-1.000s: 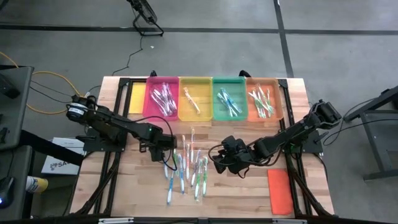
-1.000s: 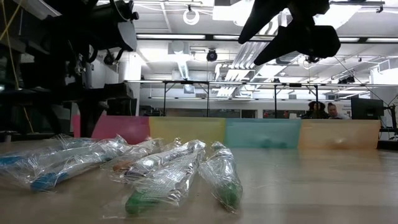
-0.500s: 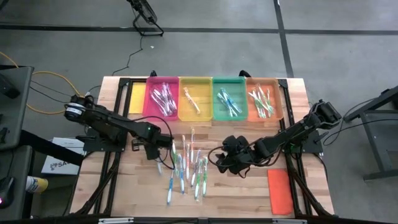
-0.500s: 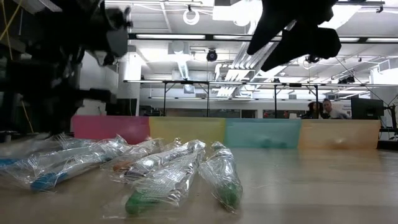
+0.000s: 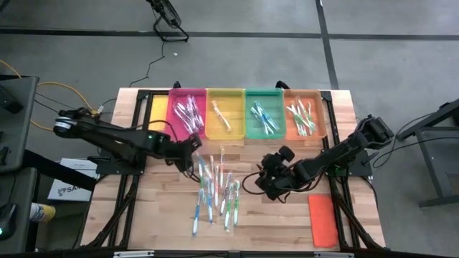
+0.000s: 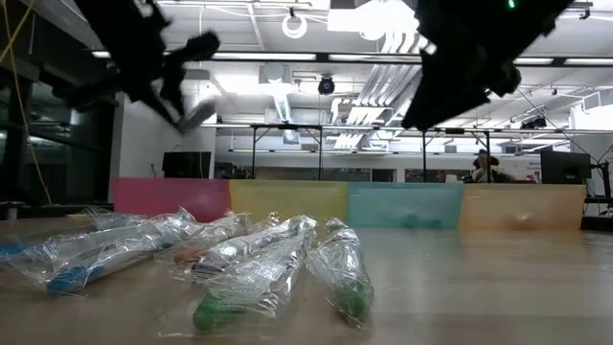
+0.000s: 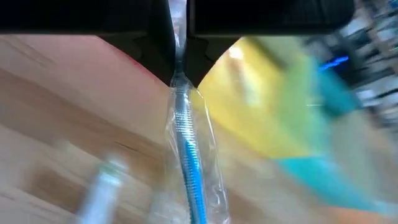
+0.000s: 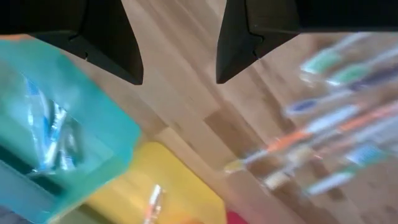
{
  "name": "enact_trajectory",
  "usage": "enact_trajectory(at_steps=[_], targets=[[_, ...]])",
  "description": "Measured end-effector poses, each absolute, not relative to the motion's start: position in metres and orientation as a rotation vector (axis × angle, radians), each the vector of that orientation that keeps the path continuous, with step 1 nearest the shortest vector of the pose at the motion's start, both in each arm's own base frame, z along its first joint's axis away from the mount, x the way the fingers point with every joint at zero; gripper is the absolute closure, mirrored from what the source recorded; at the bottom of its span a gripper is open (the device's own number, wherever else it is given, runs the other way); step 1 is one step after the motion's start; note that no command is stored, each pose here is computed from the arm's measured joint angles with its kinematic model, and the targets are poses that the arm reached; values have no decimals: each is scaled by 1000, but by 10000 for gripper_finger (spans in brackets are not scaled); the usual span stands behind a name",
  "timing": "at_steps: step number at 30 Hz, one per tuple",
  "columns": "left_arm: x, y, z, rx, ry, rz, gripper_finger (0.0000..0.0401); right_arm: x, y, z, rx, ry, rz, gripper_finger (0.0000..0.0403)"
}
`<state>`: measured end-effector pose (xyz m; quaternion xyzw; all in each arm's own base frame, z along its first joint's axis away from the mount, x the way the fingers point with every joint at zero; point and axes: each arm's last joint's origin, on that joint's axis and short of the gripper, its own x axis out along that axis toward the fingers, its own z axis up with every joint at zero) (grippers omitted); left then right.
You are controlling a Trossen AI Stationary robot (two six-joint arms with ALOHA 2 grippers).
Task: Pick & Place Toothbrushes
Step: Put the blue toothbrush into the green bin
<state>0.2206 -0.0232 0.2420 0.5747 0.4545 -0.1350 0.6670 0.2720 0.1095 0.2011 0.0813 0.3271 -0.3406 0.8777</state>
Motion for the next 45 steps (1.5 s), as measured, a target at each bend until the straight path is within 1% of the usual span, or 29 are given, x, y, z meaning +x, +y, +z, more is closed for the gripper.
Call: enact_trajectory(at_steps=[4,6,10,17,21,24,29,34,40,45], targets=[[224,-10,263,1276,872,-162,395,258,100,188,146,680,-746,206],[228,1,269,1261,817,-122,395,251,94,182,146,664,-751,206],[238,27,277,1207,683,-84,395,241,81,173,161,588,-704,206],[259,68,277,1123,471,-75,395,237,43,164,137,370,-563,206],[274,86,269,1075,366,-81,395,242,20,168,78,261,-497,206],[286,98,260,1028,307,-60,395,246,8,174,0,220,-479,206],[300,118,248,899,182,-51,395,250,-6,189,-85,104,-435,206],[308,140,237,765,73,-43,395,251,-22,197,-130,35,-419,206],[319,165,231,618,18,-122,395,252,-45,210,-135,-50,-387,206],[335,175,228,572,11,-167,395,255,-65,222,-147,-95,-328,206]])
